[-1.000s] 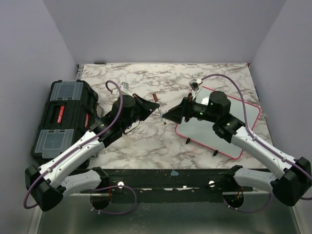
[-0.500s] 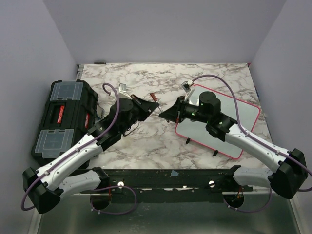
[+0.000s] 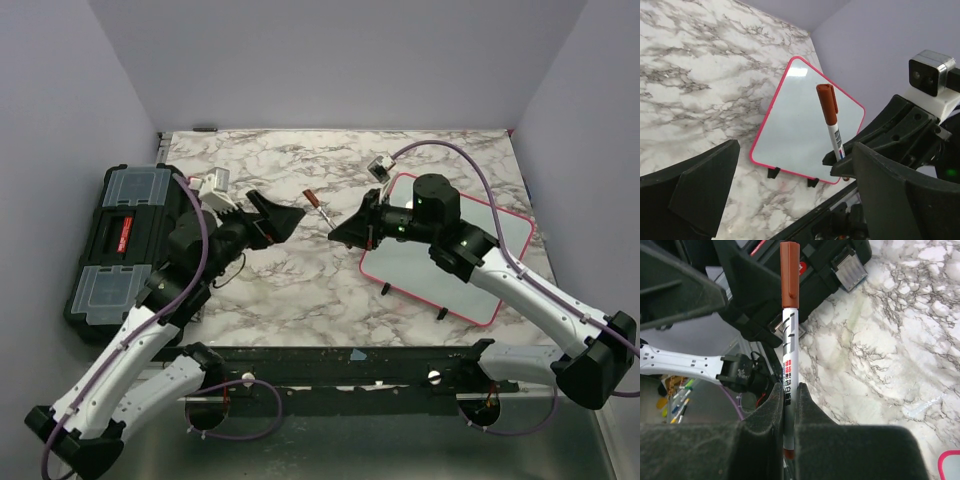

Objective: Write a sentence on the whiteboard
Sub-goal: Pass from the left arm to the right, then pass from the right arm to the left

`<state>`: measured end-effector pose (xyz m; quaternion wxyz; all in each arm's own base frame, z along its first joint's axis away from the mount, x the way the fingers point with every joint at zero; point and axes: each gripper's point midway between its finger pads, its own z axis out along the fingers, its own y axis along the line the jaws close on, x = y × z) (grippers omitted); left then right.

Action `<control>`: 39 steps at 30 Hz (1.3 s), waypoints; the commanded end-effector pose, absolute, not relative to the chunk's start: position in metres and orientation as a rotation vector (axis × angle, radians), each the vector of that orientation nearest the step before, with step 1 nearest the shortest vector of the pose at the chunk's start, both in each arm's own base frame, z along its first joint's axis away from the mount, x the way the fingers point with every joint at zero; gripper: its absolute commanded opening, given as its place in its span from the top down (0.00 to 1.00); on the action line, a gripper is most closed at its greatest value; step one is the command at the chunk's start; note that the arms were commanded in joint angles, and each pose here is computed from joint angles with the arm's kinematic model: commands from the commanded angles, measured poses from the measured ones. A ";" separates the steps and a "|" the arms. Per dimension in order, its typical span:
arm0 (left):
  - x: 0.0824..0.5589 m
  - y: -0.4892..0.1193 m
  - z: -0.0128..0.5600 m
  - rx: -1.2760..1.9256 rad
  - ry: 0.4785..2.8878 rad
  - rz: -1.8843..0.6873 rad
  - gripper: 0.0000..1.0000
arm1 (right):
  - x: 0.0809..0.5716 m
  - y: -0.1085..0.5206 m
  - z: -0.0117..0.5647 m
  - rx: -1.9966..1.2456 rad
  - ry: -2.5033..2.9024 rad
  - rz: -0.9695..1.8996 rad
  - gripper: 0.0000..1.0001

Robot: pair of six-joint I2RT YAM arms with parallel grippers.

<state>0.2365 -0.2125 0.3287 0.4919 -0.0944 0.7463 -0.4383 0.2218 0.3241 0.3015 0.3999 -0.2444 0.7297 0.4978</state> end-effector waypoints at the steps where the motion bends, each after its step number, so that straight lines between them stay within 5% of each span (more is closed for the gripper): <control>1: 0.215 -0.198 0.330 0.131 1.792 -1.079 0.06 | 0.195 0.325 0.310 -0.790 1.823 1.329 0.99; 13: 0.176 -0.215 0.365 0.550 1.705 -1.264 0.13 | 0.161 0.323 0.326 -0.990 1.762 1.452 0.99; 20: 0.168 -0.220 0.382 0.622 1.672 -1.320 0.33 | 0.153 0.321 0.329 -1.037 1.744 1.479 0.99; 39: 0.168 -0.226 0.380 0.650 1.707 -1.392 0.64 | 0.146 0.320 0.324 -1.110 1.721 1.492 0.99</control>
